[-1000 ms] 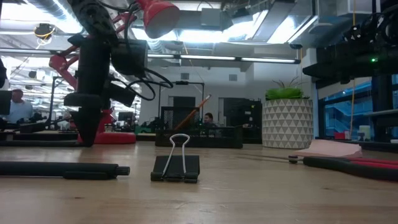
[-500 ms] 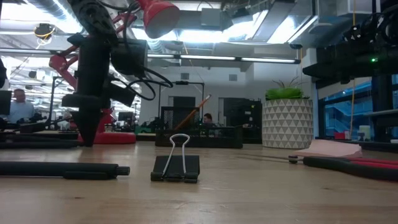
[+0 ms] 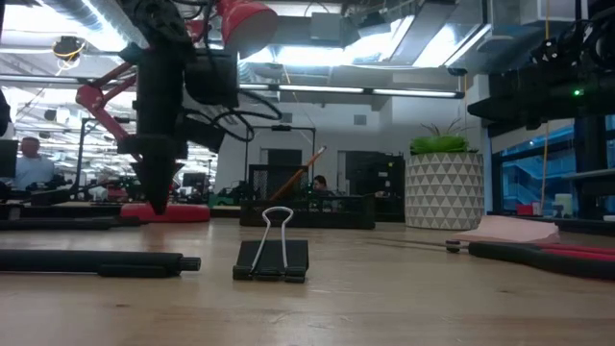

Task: Pick and place office supplies into organizer
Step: Put the top pen into the desk organizer

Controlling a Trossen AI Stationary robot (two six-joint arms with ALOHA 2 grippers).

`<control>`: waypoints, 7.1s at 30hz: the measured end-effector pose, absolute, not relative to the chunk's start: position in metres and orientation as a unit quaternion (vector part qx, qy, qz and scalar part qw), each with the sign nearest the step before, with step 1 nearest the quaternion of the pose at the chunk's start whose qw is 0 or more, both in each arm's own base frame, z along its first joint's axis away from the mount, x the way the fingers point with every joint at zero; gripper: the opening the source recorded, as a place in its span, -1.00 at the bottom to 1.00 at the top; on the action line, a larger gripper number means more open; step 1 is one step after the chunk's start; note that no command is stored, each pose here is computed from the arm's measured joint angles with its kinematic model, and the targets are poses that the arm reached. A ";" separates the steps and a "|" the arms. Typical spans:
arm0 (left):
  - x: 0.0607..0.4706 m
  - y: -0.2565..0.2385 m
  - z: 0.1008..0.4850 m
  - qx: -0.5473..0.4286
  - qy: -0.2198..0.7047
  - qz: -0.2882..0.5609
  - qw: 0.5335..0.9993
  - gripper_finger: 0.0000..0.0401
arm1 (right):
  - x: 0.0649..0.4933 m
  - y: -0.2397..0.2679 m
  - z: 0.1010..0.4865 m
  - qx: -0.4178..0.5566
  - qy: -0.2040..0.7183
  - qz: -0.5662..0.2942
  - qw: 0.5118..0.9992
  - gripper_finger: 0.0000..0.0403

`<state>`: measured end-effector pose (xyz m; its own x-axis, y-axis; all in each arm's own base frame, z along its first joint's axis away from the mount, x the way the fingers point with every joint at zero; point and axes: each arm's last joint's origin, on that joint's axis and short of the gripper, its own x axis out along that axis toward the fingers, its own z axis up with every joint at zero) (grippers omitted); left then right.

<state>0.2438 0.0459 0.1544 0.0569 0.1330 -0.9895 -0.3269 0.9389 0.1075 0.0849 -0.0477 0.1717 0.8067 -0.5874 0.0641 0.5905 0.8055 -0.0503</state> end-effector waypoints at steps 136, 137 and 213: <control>0.248 0.029 0.144 -0.083 0.636 0.101 0.761 -0.51 | 0.085 -0.048 0.172 -0.034 -0.023 -0.310 0.950 -0.60; 0.248 0.028 0.143 -0.080 0.634 0.101 0.763 -0.52 | 0.085 -0.048 0.172 -0.034 -0.023 -0.310 0.950 -0.60; 0.314 0.112 0.277 0.054 0.278 0.237 0.929 -0.75 | 0.085 -0.048 0.172 -0.034 -0.027 -0.310 0.950 -0.60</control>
